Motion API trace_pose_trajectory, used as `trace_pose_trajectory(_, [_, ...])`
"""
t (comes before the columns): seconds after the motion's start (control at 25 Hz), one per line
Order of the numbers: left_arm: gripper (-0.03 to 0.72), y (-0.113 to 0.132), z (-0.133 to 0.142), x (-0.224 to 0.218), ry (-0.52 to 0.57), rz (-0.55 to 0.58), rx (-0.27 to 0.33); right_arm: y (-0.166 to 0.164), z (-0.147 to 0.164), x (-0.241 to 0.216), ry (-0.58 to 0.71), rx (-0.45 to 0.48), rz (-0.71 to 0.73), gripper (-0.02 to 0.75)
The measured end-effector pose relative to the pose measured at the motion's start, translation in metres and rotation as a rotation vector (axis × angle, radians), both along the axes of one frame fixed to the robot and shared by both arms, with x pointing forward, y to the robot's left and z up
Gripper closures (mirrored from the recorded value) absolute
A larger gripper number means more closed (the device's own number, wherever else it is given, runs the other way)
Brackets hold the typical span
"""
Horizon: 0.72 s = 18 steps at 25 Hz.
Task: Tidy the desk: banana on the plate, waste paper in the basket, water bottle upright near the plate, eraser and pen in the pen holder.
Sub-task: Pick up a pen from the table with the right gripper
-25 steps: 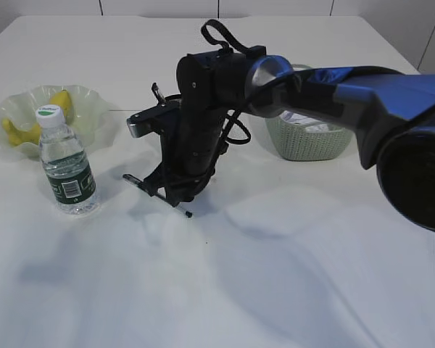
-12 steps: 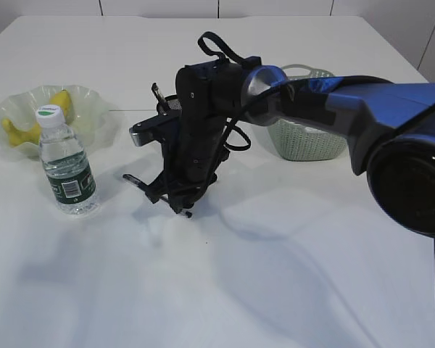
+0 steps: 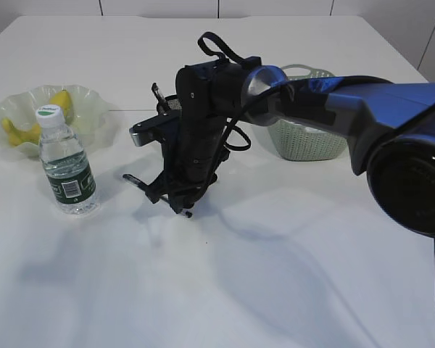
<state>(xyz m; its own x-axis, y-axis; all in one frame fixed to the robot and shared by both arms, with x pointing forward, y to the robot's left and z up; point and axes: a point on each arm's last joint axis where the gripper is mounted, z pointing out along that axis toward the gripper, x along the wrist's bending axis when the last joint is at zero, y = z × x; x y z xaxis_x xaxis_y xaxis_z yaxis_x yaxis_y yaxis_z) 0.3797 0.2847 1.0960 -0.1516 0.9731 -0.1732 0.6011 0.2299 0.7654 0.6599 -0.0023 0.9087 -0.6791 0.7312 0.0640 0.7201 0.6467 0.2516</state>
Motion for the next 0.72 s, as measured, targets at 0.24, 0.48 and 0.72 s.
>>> trace_pose_trajectory(0.24, [0.390, 0.0000, 0.0000, 0.0000, 0.000, 0.000, 0.000, 0.0000, 0.0000, -0.0001, 0.001, 0.000, -0.002, 0.475])
trace_pose_trajectory(0.48, [0.390, 0.0000, 0.0000, 0.0000, 0.000, 0.000, 0.000, 0.0007, -0.0026, -0.0004, 0.011, 0.005, -0.004, 0.475])
trace_pose_trajectory(0.72, [0.390, 0.0000, 0.0000, 0.0000, 0.000, 0.000, 0.000, 0.0011, -0.0076, -0.0002, 0.021, 0.002, -0.005, 0.475])
